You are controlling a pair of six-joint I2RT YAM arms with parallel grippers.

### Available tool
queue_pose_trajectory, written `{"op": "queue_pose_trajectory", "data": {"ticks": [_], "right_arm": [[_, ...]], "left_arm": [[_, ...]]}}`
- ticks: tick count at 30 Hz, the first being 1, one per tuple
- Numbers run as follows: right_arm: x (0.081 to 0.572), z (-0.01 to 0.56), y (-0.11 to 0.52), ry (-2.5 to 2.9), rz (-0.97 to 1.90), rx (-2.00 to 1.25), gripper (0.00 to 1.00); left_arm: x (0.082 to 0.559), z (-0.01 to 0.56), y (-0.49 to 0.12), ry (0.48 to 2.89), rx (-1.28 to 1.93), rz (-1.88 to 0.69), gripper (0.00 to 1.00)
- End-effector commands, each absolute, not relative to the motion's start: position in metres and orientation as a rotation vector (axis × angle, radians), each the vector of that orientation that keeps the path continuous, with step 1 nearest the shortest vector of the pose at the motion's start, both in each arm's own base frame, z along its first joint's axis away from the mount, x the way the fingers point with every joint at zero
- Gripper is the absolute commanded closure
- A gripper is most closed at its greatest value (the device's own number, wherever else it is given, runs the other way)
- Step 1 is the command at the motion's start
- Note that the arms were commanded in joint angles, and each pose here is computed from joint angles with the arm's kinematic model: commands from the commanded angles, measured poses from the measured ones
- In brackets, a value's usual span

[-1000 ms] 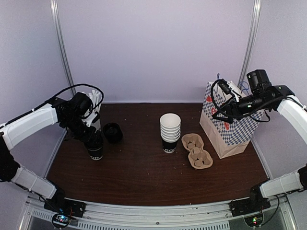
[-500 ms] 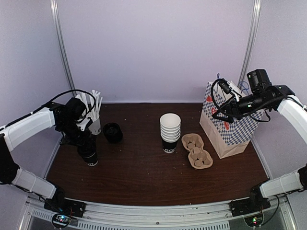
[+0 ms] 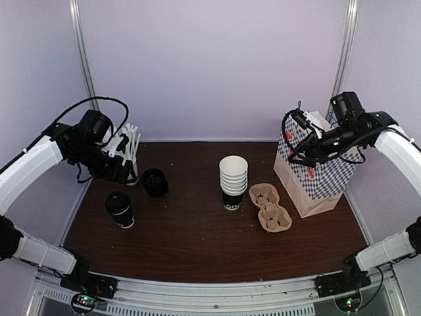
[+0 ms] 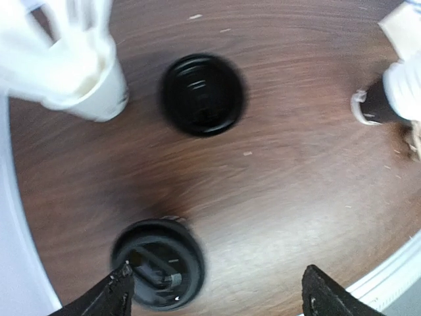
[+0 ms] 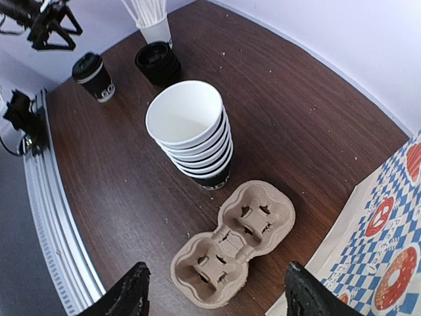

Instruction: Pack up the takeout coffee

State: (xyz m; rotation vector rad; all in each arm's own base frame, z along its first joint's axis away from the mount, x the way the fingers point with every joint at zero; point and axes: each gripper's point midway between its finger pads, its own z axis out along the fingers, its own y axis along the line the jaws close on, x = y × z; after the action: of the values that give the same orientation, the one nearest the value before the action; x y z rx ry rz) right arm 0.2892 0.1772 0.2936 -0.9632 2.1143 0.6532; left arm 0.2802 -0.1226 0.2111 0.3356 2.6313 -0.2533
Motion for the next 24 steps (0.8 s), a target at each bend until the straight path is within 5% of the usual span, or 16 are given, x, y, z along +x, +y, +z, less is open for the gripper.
{"op": "queue_pose_trajectory", "data": {"ticks": [1, 10, 24], "right_arm": [[0.288, 0.282, 0.194, 2.115, 0.469, -1.158, 0.34], [0.314, 0.267, 0.233, 2.161, 0.337, -1.258, 0.41], [0.318, 0.248, 0.219, 2.206, 0.187, -1.215, 0.39]], "left_arm": [[0.287, 0.244, -0.184, 2.472, 0.51, -0.47, 0.13], [0.31, 0.25, -0.298, 2.447, 0.613, -0.645, 0.21], [0.339, 0.239, -0.424, 2.459, 0.654, -0.909, 0.31]]}}
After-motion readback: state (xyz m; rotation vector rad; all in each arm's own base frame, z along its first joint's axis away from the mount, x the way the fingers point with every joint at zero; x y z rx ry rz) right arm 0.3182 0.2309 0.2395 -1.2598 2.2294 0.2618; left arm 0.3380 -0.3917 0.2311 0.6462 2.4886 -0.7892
